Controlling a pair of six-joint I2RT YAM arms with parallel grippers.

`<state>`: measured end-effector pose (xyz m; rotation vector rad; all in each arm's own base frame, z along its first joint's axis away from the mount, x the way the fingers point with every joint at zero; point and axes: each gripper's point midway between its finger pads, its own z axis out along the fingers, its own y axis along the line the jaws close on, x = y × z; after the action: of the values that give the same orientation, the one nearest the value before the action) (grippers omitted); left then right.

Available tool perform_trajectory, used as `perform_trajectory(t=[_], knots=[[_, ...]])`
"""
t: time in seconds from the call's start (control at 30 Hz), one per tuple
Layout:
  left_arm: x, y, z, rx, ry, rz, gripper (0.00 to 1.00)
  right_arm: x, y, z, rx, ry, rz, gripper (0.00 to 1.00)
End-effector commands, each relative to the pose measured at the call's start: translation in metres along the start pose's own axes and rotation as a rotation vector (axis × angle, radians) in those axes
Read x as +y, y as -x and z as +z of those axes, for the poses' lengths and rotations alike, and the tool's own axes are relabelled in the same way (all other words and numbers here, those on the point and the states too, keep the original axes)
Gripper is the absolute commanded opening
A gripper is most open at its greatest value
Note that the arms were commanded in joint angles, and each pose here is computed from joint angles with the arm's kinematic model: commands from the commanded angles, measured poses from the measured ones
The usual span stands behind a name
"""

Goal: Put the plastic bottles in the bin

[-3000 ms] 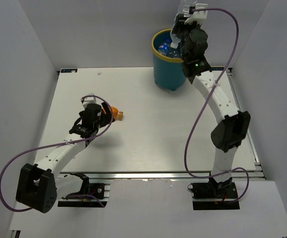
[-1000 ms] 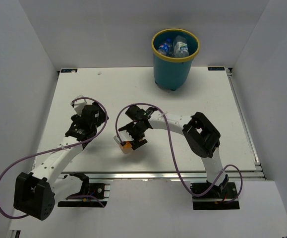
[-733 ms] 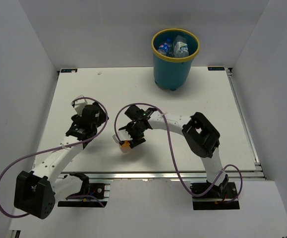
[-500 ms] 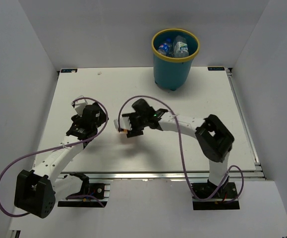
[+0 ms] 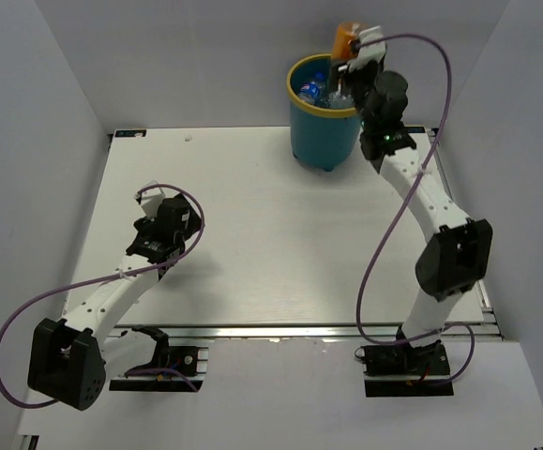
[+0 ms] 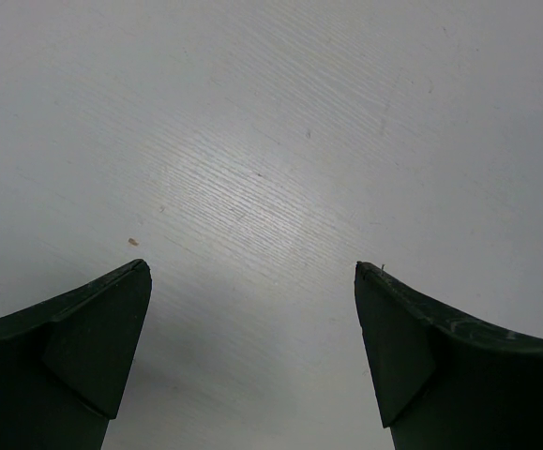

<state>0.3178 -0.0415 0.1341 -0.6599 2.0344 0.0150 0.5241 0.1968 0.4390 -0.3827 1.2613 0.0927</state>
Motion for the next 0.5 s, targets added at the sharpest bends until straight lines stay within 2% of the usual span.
perform_trajectory(t=[0.0, 0.03, 0.07, 0.1, 0.17, 0.2, 0.27, 0.3, 0.47], knots=[[0.002, 0.010, 0.000, -0.030, 0.019, -0.012, 0.98, -0.036, -0.019, 0.031, 0.059, -0.139, 0.121, 0.37], [0.003, 0.009, 0.001, -0.028, 0.023, -0.008, 0.98, -0.039, -0.025, 0.046, 0.073, -0.147, 0.119, 0.41], [0.003, 0.009, 0.001, -0.026, 0.024, -0.010, 0.98, -0.046, -0.030, 0.053, 0.081, -0.160, 0.118, 0.52], [0.004, 0.009, 0.001, -0.028, 0.028, -0.010, 0.98, -0.042, -0.056, 0.066, 0.118, -0.144, 0.111, 0.61], [0.004, 0.008, 0.002, -0.023, 0.027, -0.008, 0.98, -0.057, -0.050, 0.077, 0.111, -0.165, 0.125, 0.89], [0.005, 0.007, 0.002, -0.022, 0.028, -0.003, 0.98, -0.048, -0.066, 0.085, 0.132, -0.103, 0.129, 0.89], [0.005, 0.007, 0.001, -0.020, 0.026, -0.004, 0.98, -0.046, -0.067, 0.086, 0.131, -0.052, 0.159, 0.89], [0.006, 0.006, 0.001, -0.021, 0.028, -0.004, 0.98, -0.031, -0.056, 0.084, 0.107, 0.042, 0.155, 0.89], [0.003, 0.007, 0.002, -0.017, 0.021, -0.004, 0.98, -0.019, -0.046, 0.072, 0.111, 0.110, 0.169, 0.89]])
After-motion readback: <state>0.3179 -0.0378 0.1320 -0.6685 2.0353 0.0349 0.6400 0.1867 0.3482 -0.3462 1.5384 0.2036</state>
